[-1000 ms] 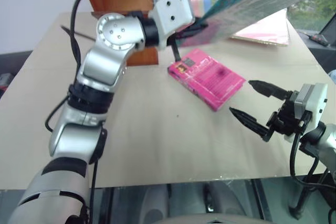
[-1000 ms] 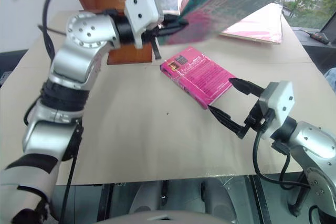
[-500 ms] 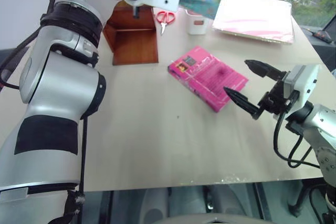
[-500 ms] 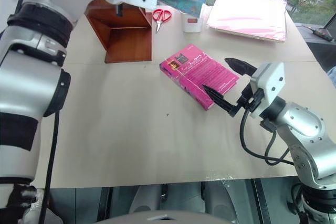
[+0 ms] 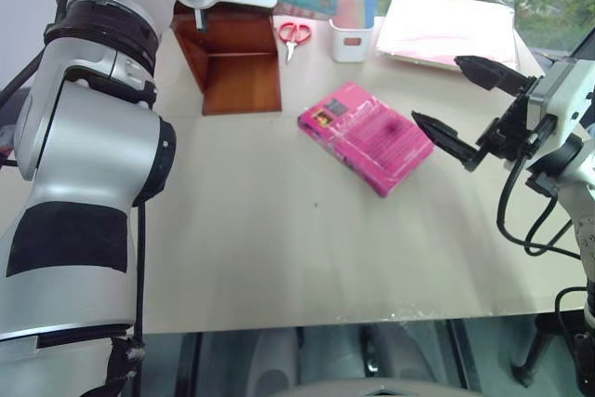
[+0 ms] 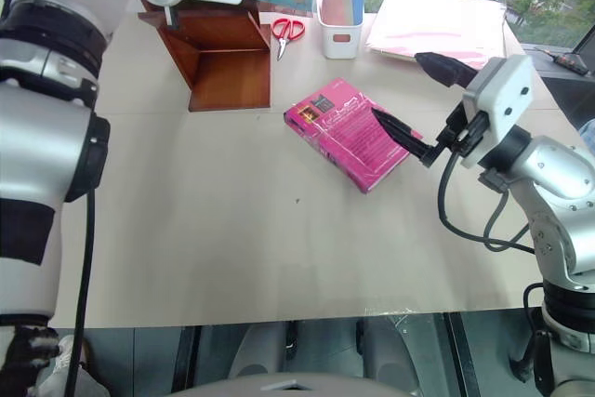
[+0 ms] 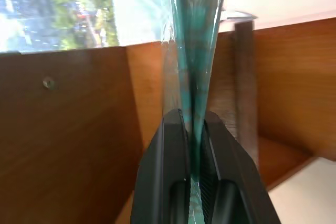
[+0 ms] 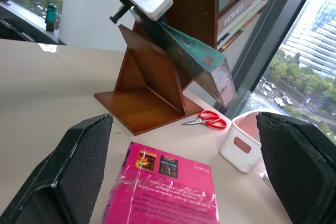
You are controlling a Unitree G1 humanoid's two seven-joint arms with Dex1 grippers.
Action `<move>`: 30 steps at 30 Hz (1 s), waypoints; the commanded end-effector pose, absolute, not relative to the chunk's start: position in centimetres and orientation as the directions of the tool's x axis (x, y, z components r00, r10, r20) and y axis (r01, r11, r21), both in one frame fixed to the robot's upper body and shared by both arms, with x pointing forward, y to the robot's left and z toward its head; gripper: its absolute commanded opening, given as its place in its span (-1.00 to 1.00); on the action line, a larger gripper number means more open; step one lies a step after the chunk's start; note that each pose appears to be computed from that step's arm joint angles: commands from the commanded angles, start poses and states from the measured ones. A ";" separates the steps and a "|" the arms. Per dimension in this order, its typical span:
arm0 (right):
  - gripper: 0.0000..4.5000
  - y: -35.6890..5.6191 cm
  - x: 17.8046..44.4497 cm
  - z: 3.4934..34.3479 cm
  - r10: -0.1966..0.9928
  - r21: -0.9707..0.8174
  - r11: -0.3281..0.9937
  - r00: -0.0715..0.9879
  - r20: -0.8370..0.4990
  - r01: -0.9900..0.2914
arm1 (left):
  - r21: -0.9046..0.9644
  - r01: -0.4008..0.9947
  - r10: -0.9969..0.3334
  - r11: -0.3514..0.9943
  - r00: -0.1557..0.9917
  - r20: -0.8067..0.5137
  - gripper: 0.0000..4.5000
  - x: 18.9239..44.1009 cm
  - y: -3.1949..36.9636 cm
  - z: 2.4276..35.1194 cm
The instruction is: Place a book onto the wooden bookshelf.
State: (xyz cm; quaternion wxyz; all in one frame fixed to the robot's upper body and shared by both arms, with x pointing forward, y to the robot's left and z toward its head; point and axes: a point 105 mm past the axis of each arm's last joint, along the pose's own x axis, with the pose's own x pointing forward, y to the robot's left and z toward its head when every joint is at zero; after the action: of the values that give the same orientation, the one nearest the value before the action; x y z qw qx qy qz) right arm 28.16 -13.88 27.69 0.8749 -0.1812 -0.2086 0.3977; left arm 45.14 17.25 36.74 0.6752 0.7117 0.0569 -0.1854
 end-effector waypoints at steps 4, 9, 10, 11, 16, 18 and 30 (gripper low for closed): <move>1.00 -14.0 27.9 29.0 0.794 -0.525 0.589 0.560 0.236 -0.614 | 0.945 0.328 -0.170 -0.022 0.930 -0.327 -1.00 44.2 18.1 38.6; 1.00 -14.0 28.4 29.2 0.796 -0.537 0.584 0.559 0.231 -0.609 | 0.943 0.331 -0.107 0.028 0.939 -0.326 -1.00 44.0 20.4 38.7; 1.00 -14.0 28.4 29.2 0.797 -0.538 0.582 0.558 0.229 -0.610 | 0.943 0.331 -0.102 0.032 0.940 -0.327 -1.00 44.0 20.6 38.7; 1.00 -14.0 28.5 29.2 0.798 -0.540 0.581 0.558 0.227 -0.610 | 0.943 0.332 -0.092 0.036 0.940 -0.328 -1.00 44.0 20.9 38.6; 1.00 -14.1 28.7 29.1 0.799 -0.542 0.578 0.559 0.222 -0.610 | 0.934 0.354 -0.060 0.042 0.934 -0.352 -0.48 43.8 22.1 38.2; 1.00 -14.2 28.8 29.0 0.799 -0.542 0.577 0.560 0.219 -0.611 | 0.938 0.344 -0.063 0.043 0.938 -0.341 -0.05 43.7 22.2 38.5; 1.00 -15.2 29.0 27.6 0.782 -0.522 0.587 0.600 0.167 -0.619 | 0.899 0.427 -0.621 0.094 0.731 -0.283 0.88 38.1 17.0 41.8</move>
State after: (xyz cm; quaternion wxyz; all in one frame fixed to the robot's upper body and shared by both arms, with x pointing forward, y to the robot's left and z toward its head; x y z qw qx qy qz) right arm 29.37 -14.62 26.58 0.8694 -0.1985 -0.1779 0.4161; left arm 40.57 19.18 39.62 0.7484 0.5928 -0.0118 -0.2972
